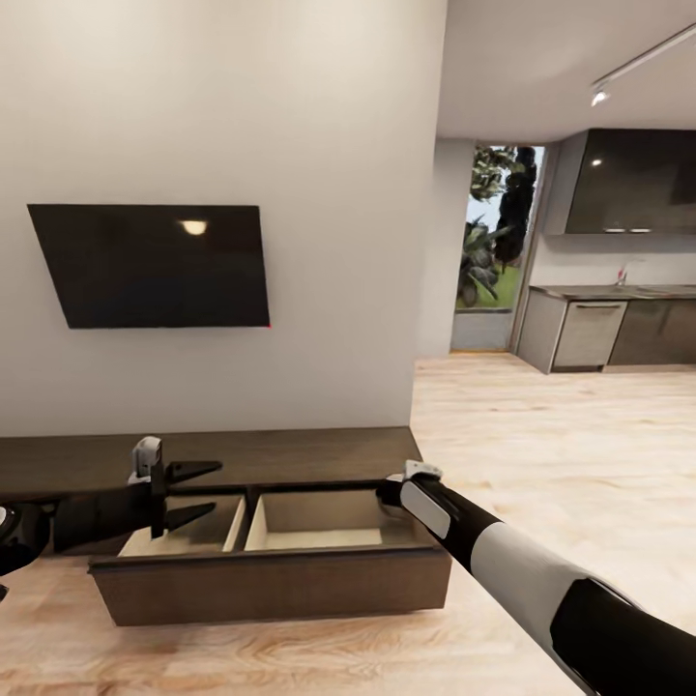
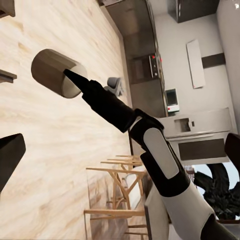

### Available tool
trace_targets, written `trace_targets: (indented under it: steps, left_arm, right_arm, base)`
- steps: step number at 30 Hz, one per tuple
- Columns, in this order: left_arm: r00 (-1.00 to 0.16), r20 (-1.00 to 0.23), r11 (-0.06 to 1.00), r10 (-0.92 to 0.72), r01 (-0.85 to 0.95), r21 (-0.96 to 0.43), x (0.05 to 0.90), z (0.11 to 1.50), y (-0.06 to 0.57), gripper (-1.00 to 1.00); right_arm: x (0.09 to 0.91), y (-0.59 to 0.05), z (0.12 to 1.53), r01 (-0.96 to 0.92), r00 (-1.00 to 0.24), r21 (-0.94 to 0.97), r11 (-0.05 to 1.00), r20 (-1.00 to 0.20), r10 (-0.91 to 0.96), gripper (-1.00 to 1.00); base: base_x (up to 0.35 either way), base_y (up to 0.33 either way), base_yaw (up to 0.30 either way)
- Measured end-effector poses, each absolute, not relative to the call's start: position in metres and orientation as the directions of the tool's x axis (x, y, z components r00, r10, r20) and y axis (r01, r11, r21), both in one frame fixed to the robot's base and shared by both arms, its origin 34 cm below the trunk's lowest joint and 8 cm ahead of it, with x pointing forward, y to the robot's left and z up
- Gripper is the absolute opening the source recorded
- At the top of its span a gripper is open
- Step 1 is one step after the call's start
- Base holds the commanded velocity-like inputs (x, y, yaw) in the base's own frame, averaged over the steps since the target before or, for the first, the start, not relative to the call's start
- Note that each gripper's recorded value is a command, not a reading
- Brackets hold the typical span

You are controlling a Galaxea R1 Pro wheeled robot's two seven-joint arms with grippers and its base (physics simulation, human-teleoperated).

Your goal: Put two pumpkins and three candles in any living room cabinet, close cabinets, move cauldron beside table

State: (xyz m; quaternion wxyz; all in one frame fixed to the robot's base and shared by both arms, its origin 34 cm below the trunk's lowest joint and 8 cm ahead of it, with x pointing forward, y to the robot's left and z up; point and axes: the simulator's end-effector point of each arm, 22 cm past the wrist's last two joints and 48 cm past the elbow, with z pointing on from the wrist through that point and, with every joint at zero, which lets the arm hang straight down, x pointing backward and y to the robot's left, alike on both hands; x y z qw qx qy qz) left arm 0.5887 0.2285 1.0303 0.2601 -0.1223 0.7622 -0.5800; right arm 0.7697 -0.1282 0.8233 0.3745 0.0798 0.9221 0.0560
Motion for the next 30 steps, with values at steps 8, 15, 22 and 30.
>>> trace_targets:
  steps: [8,15,22,30]
  left_arm:
    - [-0.835,-0.254,0.297,-0.488,0.115,-0.948,0.589,1.03,0.228,1.0]
    - [-0.835,-0.253,0.297,-0.488,0.114,-0.948,0.588,1.03,0.229,1.0]
    - [-0.836,-0.253,0.296,-0.488,0.114,-0.948,0.588,1.03,0.228,1.0]
    - [-0.835,-0.251,0.295,-0.489,0.112,-0.949,0.589,1.029,0.229,1.0]
  right_arm:
    - [0.759,-0.125,0.814,0.085,-0.754,0.148,0.985,-0.637,0.161,-1.0]
    - [0.746,-0.118,0.804,0.069,-0.801,0.146,0.987,-0.582,0.142,-1.0]
    - [0.739,-0.12,0.799,0.063,-0.826,0.12,0.991,-0.551,0.119,-1.0]
    - [0.733,-0.126,0.794,0.067,-0.843,0.091,0.994,-0.528,0.105,-1.0]
  base:
    - [0.328,0.0,0.0]
    - [0.319,0.0,0.0]
    - [0.224,0.0,0.0]
    - [0.154,0.0,0.0]
